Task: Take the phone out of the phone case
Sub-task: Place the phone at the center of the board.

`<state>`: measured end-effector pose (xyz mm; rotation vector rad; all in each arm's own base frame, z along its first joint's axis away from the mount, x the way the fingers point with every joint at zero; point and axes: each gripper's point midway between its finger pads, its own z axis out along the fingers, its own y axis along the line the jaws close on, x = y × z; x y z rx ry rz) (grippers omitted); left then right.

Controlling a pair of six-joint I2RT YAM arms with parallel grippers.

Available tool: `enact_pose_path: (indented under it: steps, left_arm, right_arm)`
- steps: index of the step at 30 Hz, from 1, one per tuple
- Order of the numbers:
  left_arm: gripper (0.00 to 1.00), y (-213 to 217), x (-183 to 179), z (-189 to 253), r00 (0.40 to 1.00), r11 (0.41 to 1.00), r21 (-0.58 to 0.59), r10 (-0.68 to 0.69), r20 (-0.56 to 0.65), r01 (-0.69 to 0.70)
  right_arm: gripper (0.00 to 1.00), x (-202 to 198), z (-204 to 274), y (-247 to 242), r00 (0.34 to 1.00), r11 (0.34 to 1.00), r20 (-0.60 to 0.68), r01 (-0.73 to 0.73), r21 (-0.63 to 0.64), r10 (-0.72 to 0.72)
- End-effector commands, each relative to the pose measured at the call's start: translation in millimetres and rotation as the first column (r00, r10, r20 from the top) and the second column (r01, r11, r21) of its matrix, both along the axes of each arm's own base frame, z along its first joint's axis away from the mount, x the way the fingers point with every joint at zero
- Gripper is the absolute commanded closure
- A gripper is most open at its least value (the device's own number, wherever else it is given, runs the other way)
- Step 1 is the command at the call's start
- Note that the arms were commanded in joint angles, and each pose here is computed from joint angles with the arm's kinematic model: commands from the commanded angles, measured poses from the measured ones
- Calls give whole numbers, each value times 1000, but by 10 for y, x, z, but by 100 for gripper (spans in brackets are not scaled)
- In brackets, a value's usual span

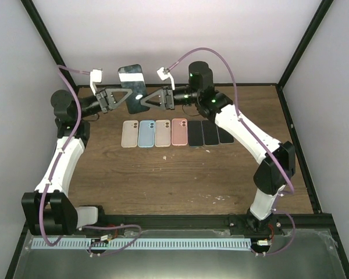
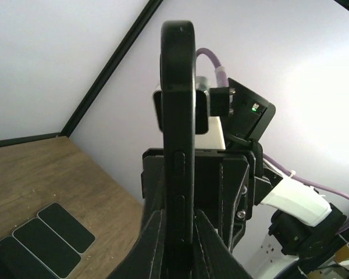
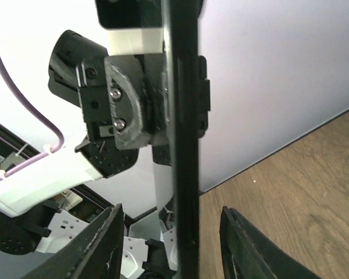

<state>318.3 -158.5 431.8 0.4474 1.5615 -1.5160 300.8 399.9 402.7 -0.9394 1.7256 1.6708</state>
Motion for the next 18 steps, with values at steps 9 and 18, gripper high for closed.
enact_pose_path:
  steps: [9,18]
  left_arm:
    - [100,-44,-88,68,998,1000,5,5,70,-5]
    - [49,-29,34,-65,999,999,28,41,20,-42]
  right_arm:
    - [89,-35,342,-13,999,996,14,-41,73,40]
    - [99,92,253,-233,1000,998,-20,-4,66,5]
